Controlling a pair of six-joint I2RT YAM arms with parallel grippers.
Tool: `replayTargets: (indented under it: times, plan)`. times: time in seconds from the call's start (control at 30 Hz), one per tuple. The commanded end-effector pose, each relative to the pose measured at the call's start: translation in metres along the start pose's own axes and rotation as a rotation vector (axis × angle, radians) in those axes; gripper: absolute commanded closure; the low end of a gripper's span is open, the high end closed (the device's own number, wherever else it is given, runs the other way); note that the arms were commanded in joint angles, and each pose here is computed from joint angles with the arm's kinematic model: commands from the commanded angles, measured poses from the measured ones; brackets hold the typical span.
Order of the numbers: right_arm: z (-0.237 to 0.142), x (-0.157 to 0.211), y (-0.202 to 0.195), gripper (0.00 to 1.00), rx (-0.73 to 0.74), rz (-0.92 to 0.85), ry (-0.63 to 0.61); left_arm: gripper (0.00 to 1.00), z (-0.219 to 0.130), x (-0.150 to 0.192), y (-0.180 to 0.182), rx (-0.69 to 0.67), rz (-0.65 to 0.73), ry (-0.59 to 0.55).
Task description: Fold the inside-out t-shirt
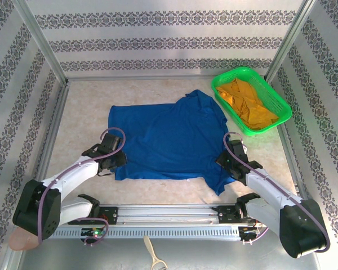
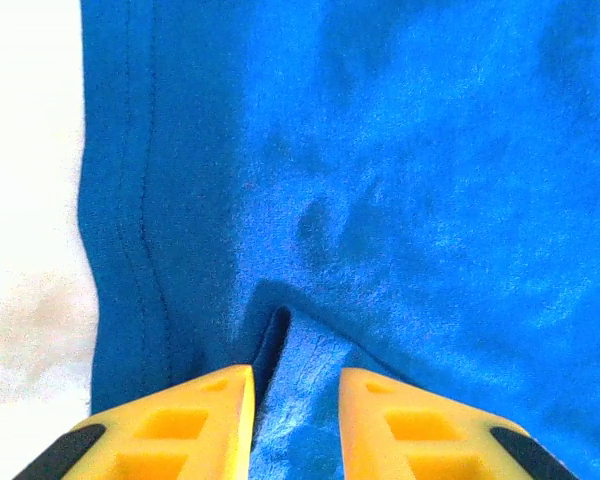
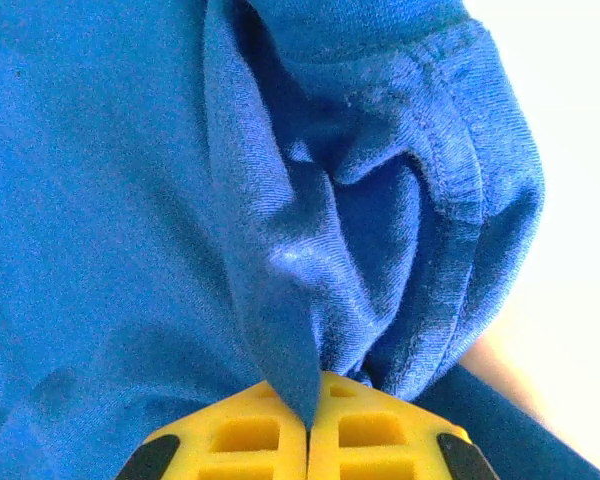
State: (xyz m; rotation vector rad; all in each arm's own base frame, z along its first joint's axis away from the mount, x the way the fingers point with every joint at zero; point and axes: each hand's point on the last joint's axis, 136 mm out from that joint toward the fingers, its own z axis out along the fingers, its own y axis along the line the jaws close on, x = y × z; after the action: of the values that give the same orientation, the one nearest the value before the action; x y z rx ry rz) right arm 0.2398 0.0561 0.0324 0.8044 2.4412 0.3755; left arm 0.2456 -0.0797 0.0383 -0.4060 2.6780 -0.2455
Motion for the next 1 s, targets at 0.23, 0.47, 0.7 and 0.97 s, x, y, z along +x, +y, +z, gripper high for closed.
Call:
replayTargets:
  times: [0.23, 0.47, 0.7, 0.97]
  plan:
    - [-0.002, -0.003, -0.005, 1.00, 0.020, 0.008, -0.022, 0.68, 0.004, 0.018, 0.015, -0.057, 0.015, 0.045]
    - [-0.003, -0.004, -0.005, 1.00, 0.018, 0.009, -0.026, 0.68, 0.009, 0.018, 0.006, -0.026, 0.020, 0.062]
    - [-0.002, -0.003, -0.006, 1.00, 0.021, 0.009, -0.024, 0.69, 0.013, 0.017, 0.002, -0.009, 0.016, 0.063]
    - [-0.003, -0.003, -0.006, 1.00, 0.021, 0.008, -0.024, 0.90, 0.012, 0.005, -0.009, 0.023, 0.019, 0.035]
